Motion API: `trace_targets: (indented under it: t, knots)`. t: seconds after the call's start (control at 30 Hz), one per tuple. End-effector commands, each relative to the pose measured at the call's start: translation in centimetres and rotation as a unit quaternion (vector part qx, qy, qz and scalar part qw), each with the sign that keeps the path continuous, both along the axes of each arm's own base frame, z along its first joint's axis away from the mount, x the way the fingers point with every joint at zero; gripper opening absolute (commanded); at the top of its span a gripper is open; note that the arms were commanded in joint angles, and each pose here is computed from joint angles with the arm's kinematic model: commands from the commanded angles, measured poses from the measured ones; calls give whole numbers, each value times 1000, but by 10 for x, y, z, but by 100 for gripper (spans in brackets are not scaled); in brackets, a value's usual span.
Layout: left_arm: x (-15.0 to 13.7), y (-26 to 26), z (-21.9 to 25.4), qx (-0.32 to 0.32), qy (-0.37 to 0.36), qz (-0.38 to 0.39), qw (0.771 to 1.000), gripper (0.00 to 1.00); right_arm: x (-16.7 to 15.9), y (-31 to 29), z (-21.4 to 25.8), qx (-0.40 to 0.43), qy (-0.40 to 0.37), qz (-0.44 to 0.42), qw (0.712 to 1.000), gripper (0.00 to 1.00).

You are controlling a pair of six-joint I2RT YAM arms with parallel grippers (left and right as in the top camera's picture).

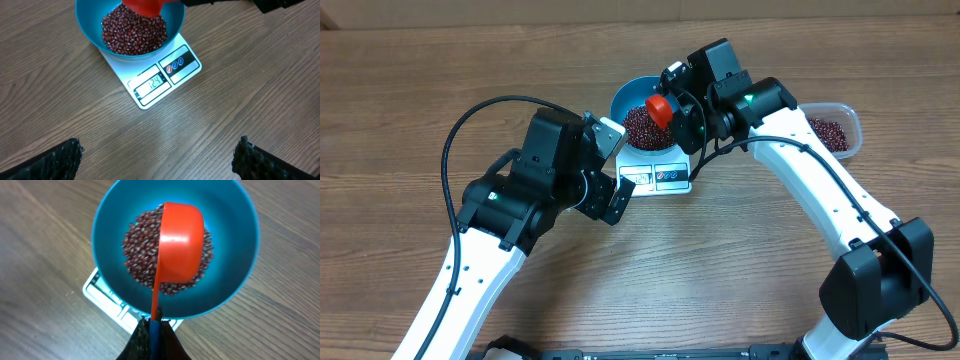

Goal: Scoop item into bowl and weigh 150g on scale
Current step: 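Move the empty scoop back to the bean tub with the right gripper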

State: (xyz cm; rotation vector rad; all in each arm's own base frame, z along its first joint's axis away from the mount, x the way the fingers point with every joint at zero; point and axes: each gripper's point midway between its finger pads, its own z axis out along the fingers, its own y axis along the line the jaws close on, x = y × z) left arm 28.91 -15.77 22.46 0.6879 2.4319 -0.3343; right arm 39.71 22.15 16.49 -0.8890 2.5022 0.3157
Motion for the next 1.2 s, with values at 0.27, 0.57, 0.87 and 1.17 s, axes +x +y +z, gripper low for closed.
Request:
trace_targets:
  t: [0.27, 0.57, 0.87, 1.17]
  knots:
    - [-2, 0, -1, 0, 1, -10, 1000, 100, 7, -14, 53, 33, -46, -86, 995, 4]
    - [-2, 0, -1, 0, 1, -10, 1000, 100, 5, -100, 113, 44, -100, -187, 976, 4]
    - [-2, 0, -1, 0, 1, -10, 1000, 100, -28, -247, 63, -93, 7, -385, 918, 3]
    - [-2, 0, -2, 0, 2, -10, 1000, 99, -30, -265, 21, -120, 46, -401, 907, 4]
